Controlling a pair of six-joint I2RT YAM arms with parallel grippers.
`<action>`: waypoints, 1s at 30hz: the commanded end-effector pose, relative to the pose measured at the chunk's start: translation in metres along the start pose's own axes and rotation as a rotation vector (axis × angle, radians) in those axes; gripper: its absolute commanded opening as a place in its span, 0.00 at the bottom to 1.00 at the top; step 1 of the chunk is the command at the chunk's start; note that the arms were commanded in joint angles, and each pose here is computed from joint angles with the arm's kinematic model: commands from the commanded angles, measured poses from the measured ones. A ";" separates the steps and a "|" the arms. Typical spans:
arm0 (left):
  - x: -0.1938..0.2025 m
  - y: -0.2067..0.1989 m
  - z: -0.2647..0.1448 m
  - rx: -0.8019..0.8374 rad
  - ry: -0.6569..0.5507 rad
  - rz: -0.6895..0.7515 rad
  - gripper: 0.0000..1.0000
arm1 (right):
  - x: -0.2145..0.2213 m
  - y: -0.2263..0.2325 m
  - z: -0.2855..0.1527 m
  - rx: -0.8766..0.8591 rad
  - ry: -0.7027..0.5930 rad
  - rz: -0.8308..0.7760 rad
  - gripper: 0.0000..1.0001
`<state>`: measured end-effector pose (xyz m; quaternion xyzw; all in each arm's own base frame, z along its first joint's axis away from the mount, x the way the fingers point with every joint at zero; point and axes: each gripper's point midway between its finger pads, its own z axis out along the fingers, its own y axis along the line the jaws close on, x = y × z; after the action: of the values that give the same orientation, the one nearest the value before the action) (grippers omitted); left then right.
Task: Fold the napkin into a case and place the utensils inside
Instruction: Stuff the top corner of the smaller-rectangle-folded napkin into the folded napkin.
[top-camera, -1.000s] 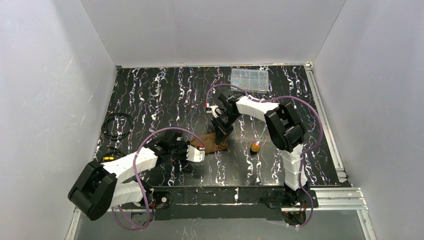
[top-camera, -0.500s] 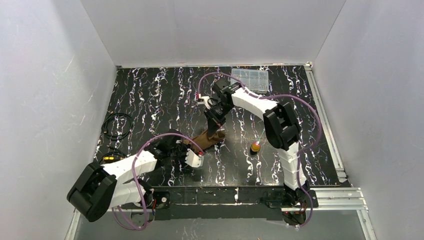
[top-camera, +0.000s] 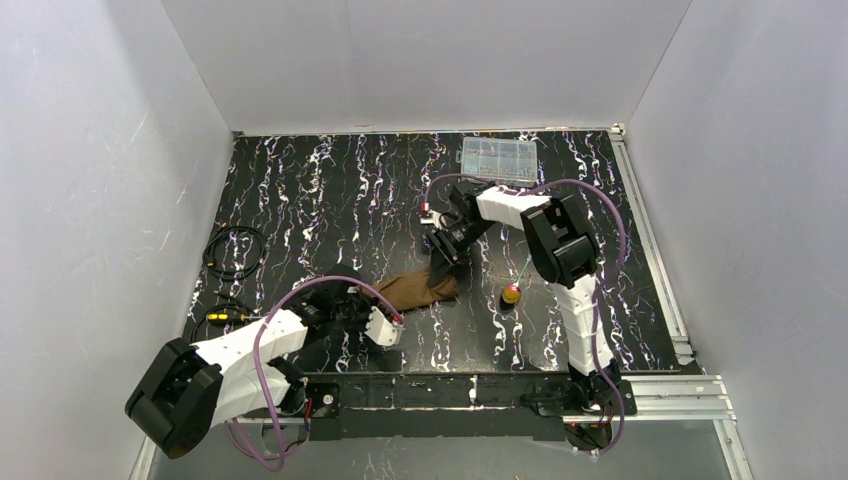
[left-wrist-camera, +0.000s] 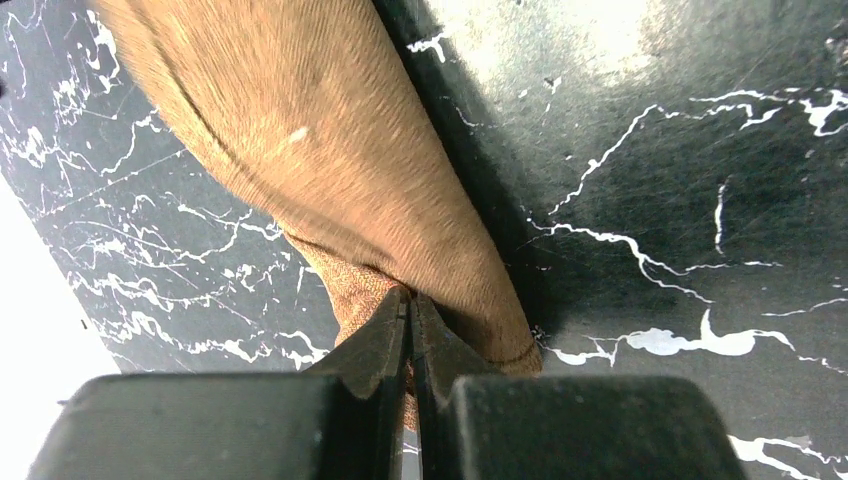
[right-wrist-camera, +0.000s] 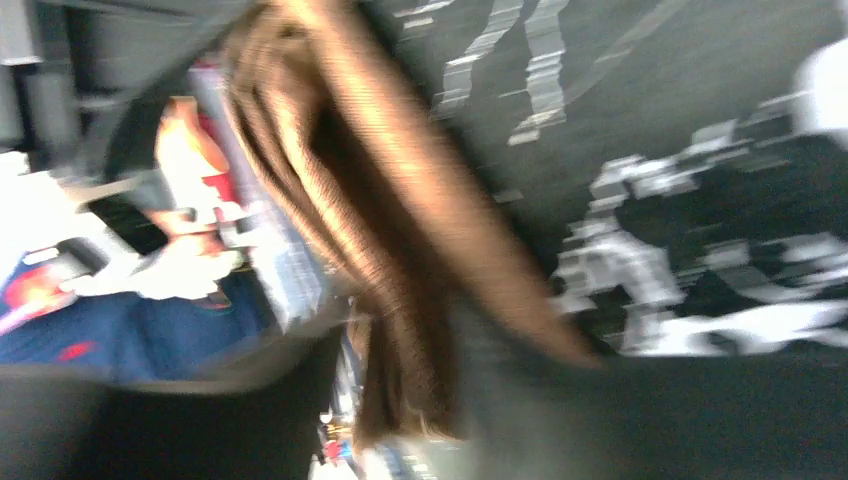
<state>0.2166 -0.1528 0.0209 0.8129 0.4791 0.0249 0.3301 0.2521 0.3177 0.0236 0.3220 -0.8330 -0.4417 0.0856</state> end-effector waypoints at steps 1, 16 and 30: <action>0.006 -0.046 0.002 0.156 0.016 -0.040 0.00 | 0.010 -0.030 -0.015 0.184 -0.031 -0.023 0.97; 0.008 -0.049 0.003 0.155 0.023 -0.042 0.00 | -0.021 0.053 -0.087 0.283 -0.451 -0.203 0.99; 0.009 -0.041 0.002 0.130 0.037 -0.082 0.00 | 0.029 0.077 -0.049 0.378 -0.515 -0.232 0.99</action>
<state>0.2156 -0.1554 0.0194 0.8123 0.4781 0.0194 0.3334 0.2143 0.2728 0.0902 0.3007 -0.8694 -0.3505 -0.1757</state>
